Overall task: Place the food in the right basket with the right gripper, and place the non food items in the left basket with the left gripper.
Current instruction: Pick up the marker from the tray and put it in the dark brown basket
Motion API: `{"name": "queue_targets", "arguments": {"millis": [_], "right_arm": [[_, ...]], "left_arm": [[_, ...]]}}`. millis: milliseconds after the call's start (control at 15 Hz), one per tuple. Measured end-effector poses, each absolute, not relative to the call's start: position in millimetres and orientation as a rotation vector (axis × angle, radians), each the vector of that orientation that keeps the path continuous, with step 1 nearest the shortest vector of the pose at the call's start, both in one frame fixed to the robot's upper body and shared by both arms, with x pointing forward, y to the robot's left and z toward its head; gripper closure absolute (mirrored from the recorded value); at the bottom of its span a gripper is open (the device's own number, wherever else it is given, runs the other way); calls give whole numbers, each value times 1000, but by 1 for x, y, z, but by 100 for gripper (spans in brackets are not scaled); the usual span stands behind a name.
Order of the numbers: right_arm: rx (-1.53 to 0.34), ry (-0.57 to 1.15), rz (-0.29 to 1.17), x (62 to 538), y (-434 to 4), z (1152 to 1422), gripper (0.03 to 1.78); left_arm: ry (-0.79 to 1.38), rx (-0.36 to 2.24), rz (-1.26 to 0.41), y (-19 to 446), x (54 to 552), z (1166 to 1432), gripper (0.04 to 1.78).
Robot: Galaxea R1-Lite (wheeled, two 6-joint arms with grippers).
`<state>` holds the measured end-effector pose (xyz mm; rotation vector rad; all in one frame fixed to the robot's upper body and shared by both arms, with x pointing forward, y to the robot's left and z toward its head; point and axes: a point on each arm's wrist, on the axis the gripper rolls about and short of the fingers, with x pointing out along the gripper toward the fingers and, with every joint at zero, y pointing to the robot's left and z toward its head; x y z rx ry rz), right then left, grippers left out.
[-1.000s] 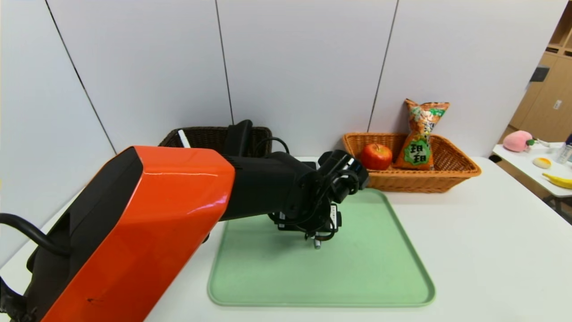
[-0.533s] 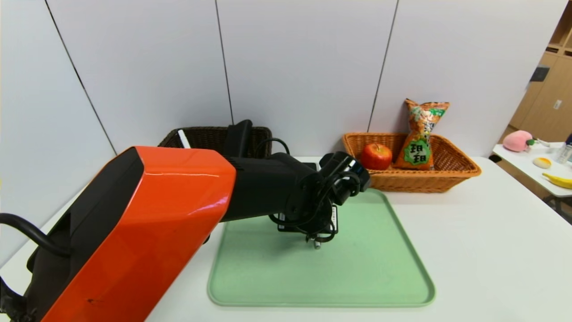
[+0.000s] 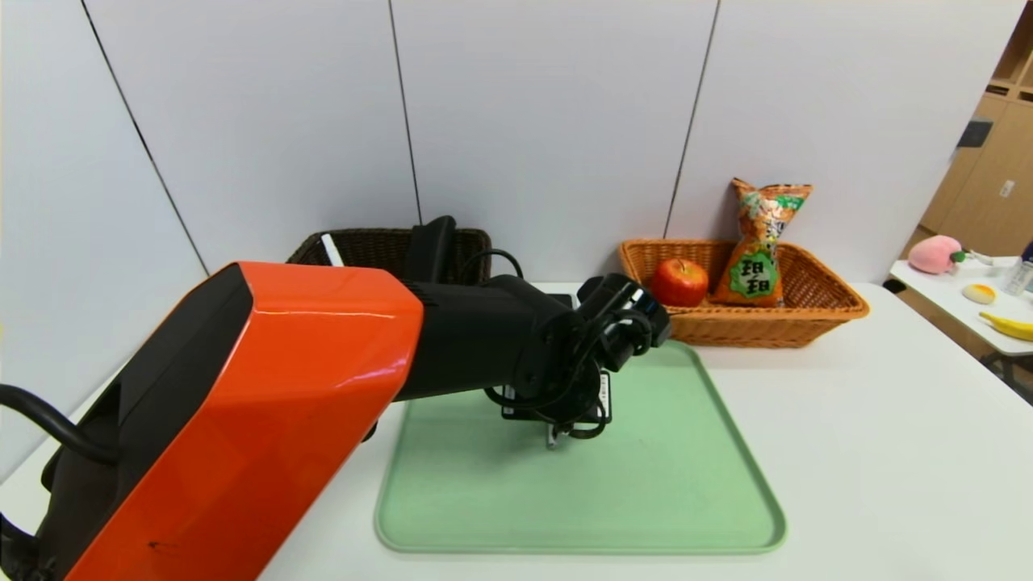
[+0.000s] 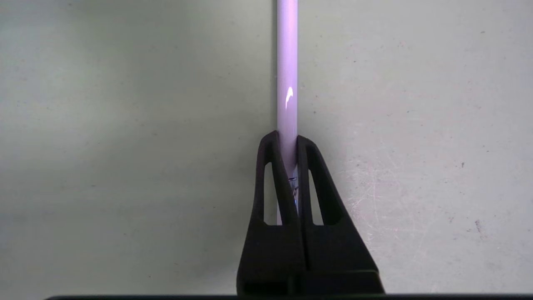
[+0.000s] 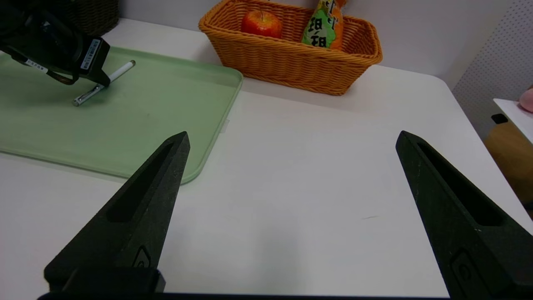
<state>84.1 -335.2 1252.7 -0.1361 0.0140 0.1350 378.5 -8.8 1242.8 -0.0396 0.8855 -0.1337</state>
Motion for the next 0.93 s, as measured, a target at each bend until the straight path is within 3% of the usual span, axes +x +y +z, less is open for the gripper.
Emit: {"name": "queue_targets", "arguments": {"millis": [333, 667, 933], "right_arm": [[-136, 23, 136, 84, -335, 1252, 10], [-137, 27, 136, 84, -335, 1250, 10], [-140, 29, 136, 85, -335, 1249, 10]], "left_arm": [[843, -34, -132, -6, 376, 1257, 177], [635, -70, -212, 24, 353, 1353, 177], [411, -102, -111, 80, 359, 1416, 177]]}}
